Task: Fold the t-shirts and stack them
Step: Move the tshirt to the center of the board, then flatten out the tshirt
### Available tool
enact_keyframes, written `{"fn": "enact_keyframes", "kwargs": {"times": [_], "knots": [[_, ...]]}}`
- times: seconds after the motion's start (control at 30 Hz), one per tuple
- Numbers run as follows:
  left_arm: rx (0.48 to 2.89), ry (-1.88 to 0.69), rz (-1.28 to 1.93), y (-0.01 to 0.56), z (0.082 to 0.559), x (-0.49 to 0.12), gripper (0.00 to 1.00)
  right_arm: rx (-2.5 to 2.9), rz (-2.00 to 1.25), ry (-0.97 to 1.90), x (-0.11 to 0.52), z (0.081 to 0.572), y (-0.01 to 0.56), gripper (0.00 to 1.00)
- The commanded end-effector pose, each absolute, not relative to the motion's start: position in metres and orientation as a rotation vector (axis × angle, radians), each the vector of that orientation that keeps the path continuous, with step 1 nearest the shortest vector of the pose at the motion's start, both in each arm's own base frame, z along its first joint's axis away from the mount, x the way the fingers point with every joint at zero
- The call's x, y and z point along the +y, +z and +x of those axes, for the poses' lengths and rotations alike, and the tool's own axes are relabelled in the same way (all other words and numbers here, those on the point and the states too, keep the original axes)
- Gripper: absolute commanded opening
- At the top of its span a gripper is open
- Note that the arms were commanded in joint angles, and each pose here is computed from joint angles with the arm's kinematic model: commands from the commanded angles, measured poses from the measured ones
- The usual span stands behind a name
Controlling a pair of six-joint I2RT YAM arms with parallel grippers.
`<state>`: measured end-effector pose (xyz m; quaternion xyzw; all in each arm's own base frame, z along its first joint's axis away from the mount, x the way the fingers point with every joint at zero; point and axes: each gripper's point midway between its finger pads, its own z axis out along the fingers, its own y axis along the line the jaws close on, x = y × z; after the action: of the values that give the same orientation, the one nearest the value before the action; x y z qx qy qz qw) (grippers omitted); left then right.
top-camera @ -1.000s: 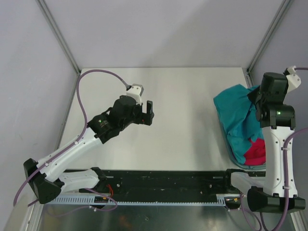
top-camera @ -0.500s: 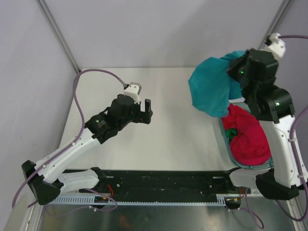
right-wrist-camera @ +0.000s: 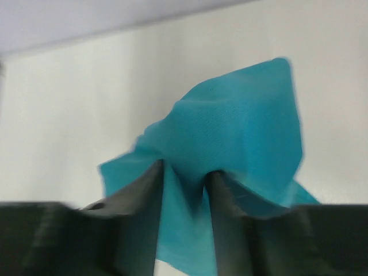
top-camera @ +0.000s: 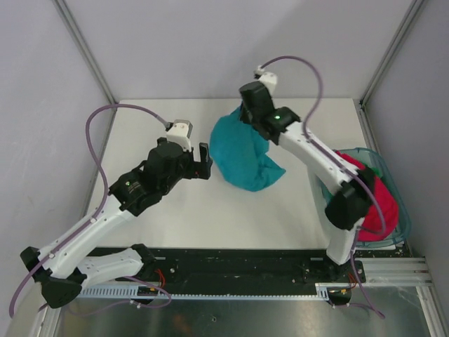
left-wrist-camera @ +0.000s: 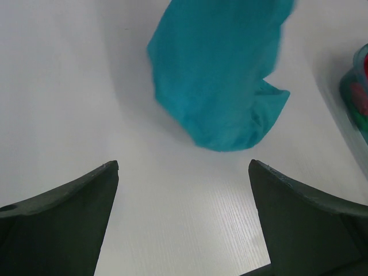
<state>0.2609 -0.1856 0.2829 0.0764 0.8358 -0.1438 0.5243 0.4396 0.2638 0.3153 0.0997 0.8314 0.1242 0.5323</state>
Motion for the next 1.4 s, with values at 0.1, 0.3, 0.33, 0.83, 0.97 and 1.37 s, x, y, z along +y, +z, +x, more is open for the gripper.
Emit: {"fn": "enact_keyframes", "kwargs": {"times": [0.1,0.3,0.33,0.83,0.97,1.37], "knots": [[2.049,-0.316,0.13,0.262,0.261,-0.18,0.99,2.112,0.095,0.3,0.303,0.46,0.259,0.86],[2.105,-0.321,0.117,0.241,0.261,-0.184,1.0,2.08,0.134,0.26,0.254,0.439,0.281,0.95],[2.112,-0.323,0.115,0.239,0.261,-0.186,1.0,2.086,0.159,0.255,0.243,0.433,0.277,0.95],[2.262,-0.361,0.051,0.187,0.271,-0.217,0.94,2.225,0.127,0.193,0.18,0.334,0.177,0.81],[2.273,-0.339,-0.084,0.176,0.274,-0.195,0.92,2.232,-0.087,0.214,0.224,0.31,0.155,0.77],[2.227,-0.334,-0.224,0.182,0.277,-0.151,0.91,2.275,-0.441,0.173,0.287,0.301,0.086,0.74]]}}
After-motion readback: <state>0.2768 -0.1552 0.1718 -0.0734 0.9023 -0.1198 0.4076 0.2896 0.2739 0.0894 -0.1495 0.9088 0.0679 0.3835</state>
